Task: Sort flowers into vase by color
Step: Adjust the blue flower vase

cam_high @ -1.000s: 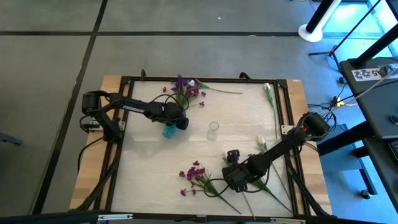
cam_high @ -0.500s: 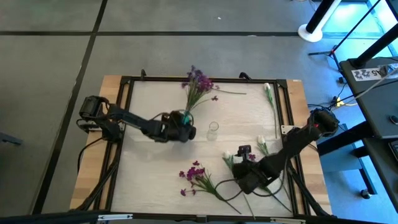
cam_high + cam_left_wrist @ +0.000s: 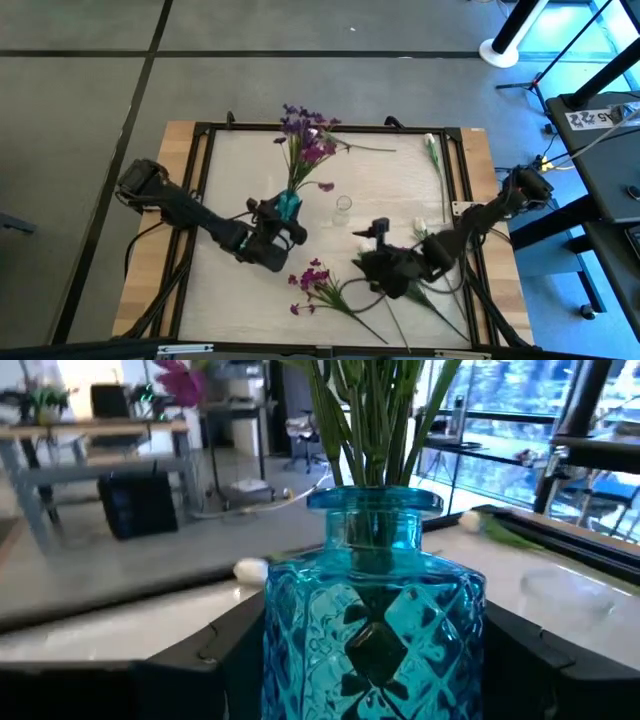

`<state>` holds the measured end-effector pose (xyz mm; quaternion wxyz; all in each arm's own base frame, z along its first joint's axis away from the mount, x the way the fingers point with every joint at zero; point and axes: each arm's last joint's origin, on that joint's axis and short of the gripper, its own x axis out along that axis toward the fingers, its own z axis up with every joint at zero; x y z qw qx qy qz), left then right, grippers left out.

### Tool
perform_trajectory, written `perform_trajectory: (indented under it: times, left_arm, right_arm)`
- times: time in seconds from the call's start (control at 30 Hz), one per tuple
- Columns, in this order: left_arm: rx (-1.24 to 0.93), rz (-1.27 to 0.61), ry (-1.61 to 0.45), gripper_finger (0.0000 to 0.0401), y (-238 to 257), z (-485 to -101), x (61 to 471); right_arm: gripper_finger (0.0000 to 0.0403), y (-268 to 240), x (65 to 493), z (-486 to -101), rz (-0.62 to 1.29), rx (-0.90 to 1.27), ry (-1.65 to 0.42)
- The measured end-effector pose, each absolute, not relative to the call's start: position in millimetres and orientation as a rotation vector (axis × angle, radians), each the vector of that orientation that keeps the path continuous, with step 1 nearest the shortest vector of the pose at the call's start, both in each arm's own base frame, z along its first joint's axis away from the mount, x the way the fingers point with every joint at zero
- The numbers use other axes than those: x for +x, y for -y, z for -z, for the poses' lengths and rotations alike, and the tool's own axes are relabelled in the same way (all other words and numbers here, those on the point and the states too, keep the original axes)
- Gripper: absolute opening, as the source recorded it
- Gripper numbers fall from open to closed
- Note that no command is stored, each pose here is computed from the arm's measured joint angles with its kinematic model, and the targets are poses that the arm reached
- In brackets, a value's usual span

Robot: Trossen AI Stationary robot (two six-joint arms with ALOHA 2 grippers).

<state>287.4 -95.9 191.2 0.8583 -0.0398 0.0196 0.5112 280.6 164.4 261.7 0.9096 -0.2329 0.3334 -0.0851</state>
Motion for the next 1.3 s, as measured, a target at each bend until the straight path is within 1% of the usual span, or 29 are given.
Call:
perform_trajectory:
  times: [0.1, 0.17, 0.23, 0.33, 0.4, 0.5, 0.63, 0.73, 0.83, 0.93, 1.07, 1.17, 1.23, 1.3]
  left_arm:
    - [-0.034, -1.044, -0.062, 0.0243, 94.8, -225.2, 283.5]
    - [-0.019, -0.969, -0.083, 0.0243, 92.8, -251.3, 278.2]
    - [-0.038, -0.839, -0.078, 0.0243, 90.4, -276.6, 271.1]
    - [-0.091, -0.617, -0.037, 0.0243, 85.5, -305.1, 259.7]
    - [-0.115, -0.515, 0.013, 0.0243, 84.2, -315.9, 254.6]
    - [-0.125, -0.415, 0.118, 0.0243, 85.5, -315.0, 252.6]
    - [-0.129, -0.29, 0.279, 0.0243, 81.4, -296.1, 252.5]
    - [-0.139, -0.237, 0.379, 0.0243, 71.5, -282.0, 254.5]
    - [-0.144, -0.159, 0.442, 0.0243, 63.8, -273.3, 260.4]
    - [-0.141, -0.104, 0.479, 0.0243, 58.5, -271.2, 268.3]
    - [-0.123, -0.063, 0.481, 0.0243, 55.8, -270.1, 282.2]
    - [-0.112, -0.065, 0.469, 0.0243, 56.4, -268.2, 289.2]
    - [-0.113, -0.066, 0.472, 0.0243, 56.7, -267.9, 290.2]
    - [-0.12, -0.072, 0.471, 0.0243, 57.5, -267.8, 290.1]
  right_arm:
    - [0.0363, -156.2, 298.5, -283.3, 0.181, -0.506, -0.588]
    - [0.0363, -151.8, 308.1, -294.8, 0.184, -0.501, -0.516]
    - [0.0363, -150.2, 315.0, -304.5, 0.17, -0.444, -0.43]
    - [0.0363, -152.1, 320.4, -315.7, 0.032, -0.302, -0.253]
    - [0.0363, -153.0, 321.0, -315.0, -0.018, -0.253, -0.171]
    - [0.0363, -149.5, 321.0, -307.5, 0.035, -0.27, -0.114]
    - [0.0363, -138.3, 322.7, -304.0, 0.154, -0.232, -0.056]
    - [0.0363, -126.1, 327.8, -304.2, 0.174, -0.18, -0.045]
    - [0.0363, -110.3, 334.8, -305.0, 0.151, -0.134, -0.033]
    - [0.0363, -94.8, 342.4, -303.0, 0.103, -0.07, -0.028]
    - [0.0363, -78.8, 356.4, -290.2, 0.024, -0.016, -0.046]
    - [0.0361, -73.5, 363.1, -281.4, 0.017, -0.007, -0.062]
    - [0.0351, -71.8, 364.2, -279.7, 0.035, -0.009, -0.064]
    - [0.0329, -71.9, 364.3, -280.4, 0.046, -0.015, -0.056]
